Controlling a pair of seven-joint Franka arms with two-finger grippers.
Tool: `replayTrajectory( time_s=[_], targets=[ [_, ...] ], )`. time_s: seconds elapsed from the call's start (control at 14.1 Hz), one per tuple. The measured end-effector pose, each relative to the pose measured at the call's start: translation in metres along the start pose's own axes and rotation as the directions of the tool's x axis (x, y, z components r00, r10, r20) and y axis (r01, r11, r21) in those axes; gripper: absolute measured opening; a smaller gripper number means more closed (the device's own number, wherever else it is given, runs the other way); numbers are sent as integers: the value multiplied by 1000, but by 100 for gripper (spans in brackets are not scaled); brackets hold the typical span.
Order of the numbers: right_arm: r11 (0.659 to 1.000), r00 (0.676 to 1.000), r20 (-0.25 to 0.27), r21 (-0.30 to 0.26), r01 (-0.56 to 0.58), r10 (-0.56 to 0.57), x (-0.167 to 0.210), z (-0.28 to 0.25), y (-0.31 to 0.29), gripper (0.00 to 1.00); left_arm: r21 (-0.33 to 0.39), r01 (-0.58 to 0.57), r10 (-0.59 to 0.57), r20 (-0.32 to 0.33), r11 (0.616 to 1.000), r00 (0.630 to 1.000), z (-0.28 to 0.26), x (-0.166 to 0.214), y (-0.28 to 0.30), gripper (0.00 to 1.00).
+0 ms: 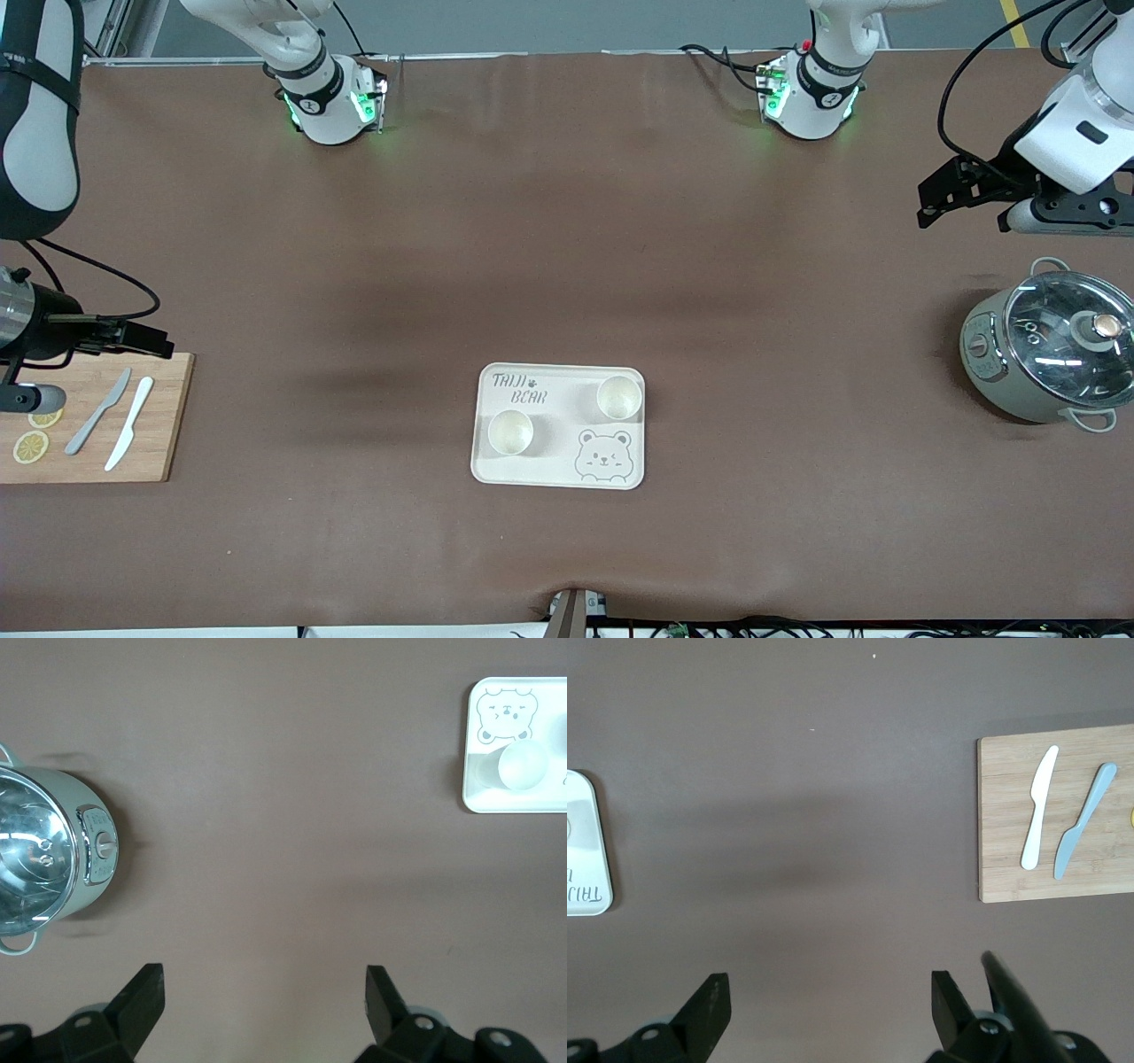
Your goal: Place white IKEA cup upright on tray with both arms
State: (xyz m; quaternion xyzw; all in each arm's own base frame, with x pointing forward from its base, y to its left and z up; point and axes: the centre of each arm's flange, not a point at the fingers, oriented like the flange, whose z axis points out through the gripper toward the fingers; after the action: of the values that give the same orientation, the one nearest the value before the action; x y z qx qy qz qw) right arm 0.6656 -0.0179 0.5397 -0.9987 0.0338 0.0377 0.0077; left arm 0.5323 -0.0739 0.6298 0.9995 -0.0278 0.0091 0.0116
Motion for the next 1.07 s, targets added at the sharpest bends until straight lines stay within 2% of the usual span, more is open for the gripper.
replayTrajectory(
  time_s=[1.07],
  targets=[
    [1000,1000,-11,1,3,-3,0,-6,-1,100,0,0,0,0,1000,1000,0,0,0,100]
  ],
)
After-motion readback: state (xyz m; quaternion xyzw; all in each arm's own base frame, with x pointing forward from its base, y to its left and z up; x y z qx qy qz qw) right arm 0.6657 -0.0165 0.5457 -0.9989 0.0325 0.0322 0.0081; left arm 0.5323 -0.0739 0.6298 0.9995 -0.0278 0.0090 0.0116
